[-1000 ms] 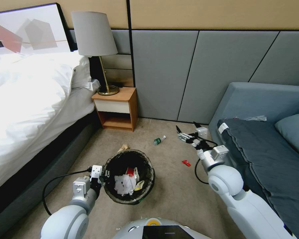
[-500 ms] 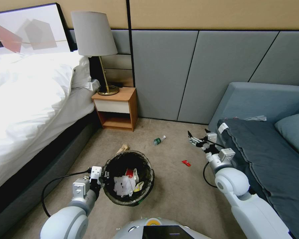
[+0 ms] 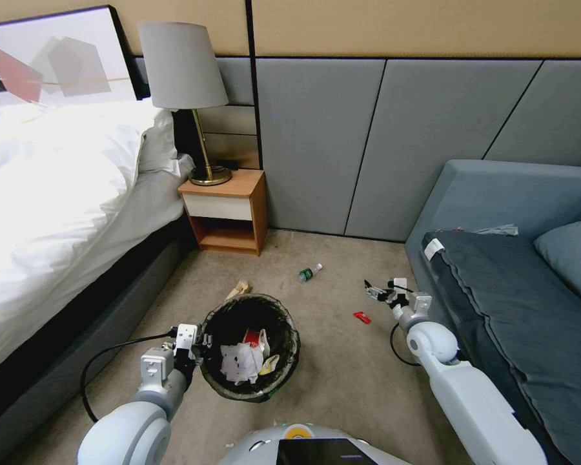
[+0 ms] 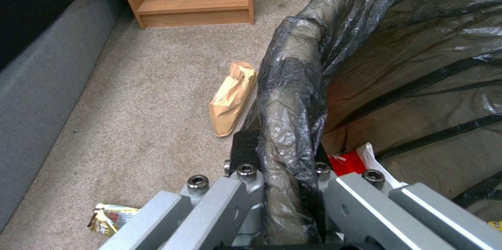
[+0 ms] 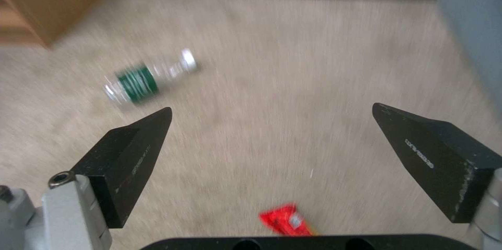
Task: Pick up the trash bin, then pick up the garbage from the floor and place it into the trash bin.
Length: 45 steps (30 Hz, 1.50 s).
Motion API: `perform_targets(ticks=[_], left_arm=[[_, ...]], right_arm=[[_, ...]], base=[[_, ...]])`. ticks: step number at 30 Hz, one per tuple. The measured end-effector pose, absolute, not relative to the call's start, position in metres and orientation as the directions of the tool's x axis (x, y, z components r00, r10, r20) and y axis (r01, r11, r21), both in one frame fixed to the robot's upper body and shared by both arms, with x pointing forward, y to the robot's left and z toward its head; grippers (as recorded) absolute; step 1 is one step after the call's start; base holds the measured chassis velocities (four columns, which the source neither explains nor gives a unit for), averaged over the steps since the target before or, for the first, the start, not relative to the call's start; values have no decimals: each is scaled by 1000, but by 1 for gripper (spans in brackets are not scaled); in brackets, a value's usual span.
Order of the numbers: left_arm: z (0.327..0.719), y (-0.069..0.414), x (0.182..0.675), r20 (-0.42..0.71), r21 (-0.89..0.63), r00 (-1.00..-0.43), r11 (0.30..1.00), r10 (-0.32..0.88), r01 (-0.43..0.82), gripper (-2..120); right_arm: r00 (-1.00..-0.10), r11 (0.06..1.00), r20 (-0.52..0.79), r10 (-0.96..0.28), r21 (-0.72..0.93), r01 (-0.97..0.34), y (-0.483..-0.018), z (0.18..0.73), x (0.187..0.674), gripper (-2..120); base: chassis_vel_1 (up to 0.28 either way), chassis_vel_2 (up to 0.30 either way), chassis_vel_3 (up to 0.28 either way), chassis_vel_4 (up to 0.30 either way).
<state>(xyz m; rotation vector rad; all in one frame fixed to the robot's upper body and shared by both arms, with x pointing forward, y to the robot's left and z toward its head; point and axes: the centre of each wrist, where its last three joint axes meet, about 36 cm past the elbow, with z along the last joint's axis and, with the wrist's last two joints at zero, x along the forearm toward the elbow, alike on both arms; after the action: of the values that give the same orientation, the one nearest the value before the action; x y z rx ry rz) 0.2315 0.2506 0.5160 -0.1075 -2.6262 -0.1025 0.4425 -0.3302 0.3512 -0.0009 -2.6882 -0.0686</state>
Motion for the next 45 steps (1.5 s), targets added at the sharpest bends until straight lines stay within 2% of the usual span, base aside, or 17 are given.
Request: perform_targets(ticks=[5, 13, 22, 34, 45], left_arm=[[516, 251, 231, 494, 54, -867, 994, 59, 98, 1], [516, 250, 232, 490, 53, -869, 993, 62, 101, 1], [517, 251, 232, 491, 55, -869, 993, 61, 101, 1], [516, 250, 232, 491, 48, -869, 993, 69, 106, 1], [516, 251, 231, 495, 53, -866, 993, 67, 107, 1]], right_arm=[[-871, 998, 492, 7, 57, 40, -312, 303, 463, 100], [-844, 997, 536, 30, 49, 66, -285, 257, 473, 100], [-851, 998, 522, 60, -19, 59, -272, 214, 468, 100], [-880, 995, 465, 97, -78, 68, -275, 181, 470, 100], [-865, 993, 488, 115, -63, 96, -275, 163, 477, 100]], base=[[0, 0, 0, 0], [0, 0, 0, 0], [0, 0, 0, 0], [0, 0, 0, 0], [0, 0, 0, 0]])
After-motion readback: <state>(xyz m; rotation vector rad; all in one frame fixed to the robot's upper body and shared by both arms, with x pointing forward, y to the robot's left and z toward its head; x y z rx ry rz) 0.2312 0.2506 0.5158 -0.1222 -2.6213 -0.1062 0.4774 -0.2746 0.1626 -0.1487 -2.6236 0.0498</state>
